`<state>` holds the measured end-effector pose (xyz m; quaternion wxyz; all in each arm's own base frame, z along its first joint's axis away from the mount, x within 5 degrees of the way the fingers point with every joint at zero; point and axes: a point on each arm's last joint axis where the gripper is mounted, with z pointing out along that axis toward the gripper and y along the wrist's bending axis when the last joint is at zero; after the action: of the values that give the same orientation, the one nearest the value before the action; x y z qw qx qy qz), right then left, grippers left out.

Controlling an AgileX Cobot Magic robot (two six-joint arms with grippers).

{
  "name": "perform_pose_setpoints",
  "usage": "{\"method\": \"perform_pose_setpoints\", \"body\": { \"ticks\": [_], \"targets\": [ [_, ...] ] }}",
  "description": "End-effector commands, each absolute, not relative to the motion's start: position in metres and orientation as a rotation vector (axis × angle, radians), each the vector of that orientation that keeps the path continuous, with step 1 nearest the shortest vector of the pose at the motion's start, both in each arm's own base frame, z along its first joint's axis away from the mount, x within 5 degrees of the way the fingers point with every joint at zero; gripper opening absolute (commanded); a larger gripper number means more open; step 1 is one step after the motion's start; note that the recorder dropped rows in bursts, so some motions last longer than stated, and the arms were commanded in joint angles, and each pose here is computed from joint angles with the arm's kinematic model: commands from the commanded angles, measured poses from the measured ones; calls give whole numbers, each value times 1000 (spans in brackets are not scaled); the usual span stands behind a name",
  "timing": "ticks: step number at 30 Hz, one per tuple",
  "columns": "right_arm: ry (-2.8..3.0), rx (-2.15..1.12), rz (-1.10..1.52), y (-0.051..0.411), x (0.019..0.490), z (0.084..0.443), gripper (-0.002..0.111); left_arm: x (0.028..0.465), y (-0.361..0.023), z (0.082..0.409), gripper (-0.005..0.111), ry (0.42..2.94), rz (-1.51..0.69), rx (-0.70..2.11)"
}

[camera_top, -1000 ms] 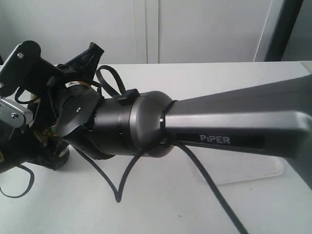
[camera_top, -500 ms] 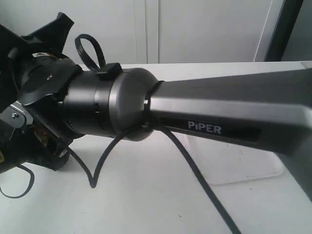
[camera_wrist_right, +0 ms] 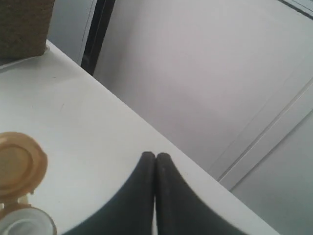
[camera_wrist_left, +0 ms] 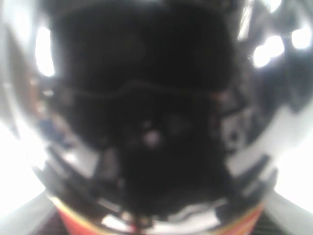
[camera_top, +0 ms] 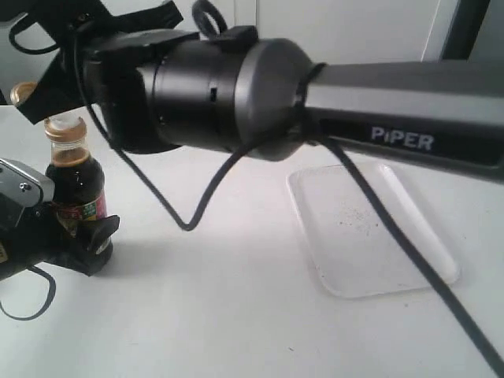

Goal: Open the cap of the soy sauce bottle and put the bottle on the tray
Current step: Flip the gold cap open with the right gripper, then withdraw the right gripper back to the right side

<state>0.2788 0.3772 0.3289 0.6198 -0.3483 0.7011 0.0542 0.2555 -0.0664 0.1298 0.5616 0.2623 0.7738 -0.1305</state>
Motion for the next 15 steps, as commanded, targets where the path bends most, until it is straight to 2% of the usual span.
{"method": "perform_pose_setpoints", "body": {
  "ticks": [1,10,15],
  "targets": [
    [1580,-923,232,363,275,327,0,256,-67,140,0,1744,-322,594],
    [1496,-1151,454,308,271,311,0,256,-67,140,0,1744,-322,594],
    [1386,-1463,592,288,260,304,0,256,-67,140,0,1744,-322,594]
  ]
}}
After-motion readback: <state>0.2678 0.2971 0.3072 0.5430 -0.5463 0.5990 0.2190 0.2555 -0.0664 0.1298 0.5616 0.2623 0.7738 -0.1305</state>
